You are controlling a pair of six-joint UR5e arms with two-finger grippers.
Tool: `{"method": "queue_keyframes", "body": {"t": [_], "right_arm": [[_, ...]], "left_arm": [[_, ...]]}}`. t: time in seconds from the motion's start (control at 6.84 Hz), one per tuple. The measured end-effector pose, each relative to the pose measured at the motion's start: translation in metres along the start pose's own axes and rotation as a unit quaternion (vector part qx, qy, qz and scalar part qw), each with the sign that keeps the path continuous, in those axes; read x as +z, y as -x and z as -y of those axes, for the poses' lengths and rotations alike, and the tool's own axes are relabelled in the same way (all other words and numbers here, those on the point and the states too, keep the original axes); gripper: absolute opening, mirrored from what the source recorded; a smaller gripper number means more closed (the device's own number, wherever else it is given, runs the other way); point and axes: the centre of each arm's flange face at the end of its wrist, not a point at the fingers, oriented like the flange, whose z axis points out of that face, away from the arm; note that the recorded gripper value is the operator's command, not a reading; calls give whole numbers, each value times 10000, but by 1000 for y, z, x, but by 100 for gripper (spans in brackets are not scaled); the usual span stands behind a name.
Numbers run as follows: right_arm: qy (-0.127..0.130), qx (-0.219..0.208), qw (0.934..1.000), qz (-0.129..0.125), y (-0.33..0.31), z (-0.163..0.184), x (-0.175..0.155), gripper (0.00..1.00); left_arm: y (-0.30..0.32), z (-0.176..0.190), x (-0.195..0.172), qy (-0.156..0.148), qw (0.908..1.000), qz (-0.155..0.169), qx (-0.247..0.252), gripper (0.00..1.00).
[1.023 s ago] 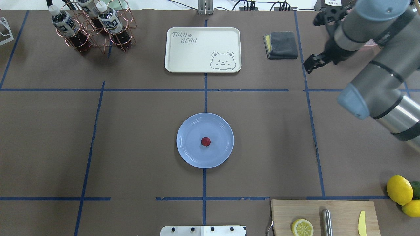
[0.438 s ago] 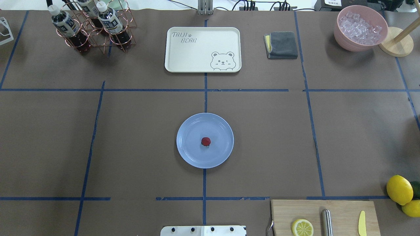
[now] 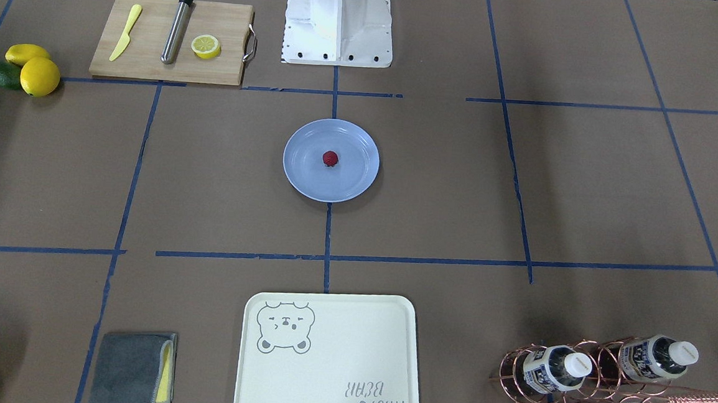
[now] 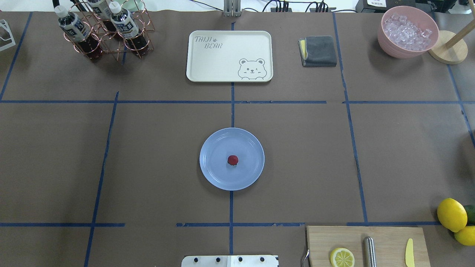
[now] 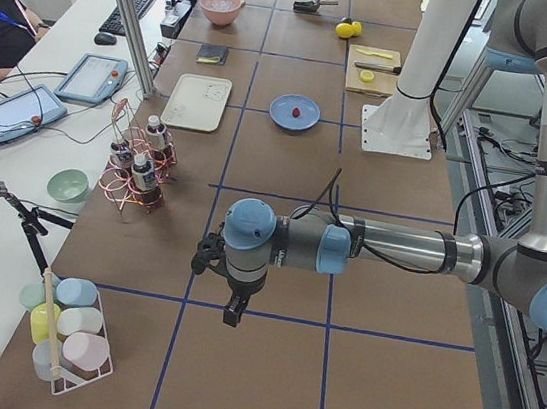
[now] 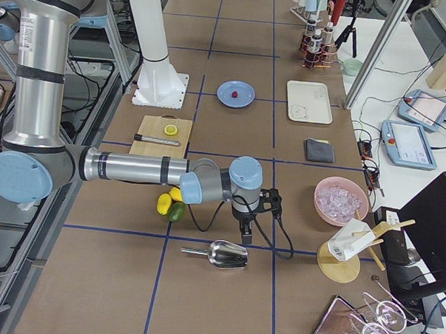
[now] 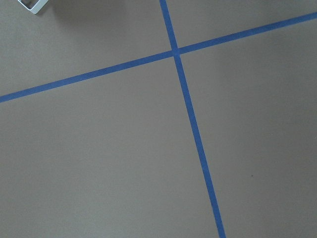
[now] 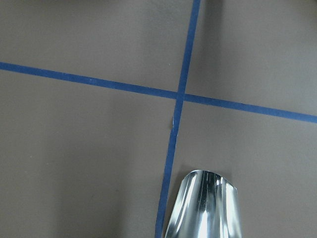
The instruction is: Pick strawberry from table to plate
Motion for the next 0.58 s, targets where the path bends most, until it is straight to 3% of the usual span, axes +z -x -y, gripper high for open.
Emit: {"method": "queue_keyframes", "body": {"t": [0.58], "right_arm": [[192,251,9995,44,-25,-23,-10,100]], "left_arm": [[-3,1,-3,-38,10000,-20,27,100]]}}
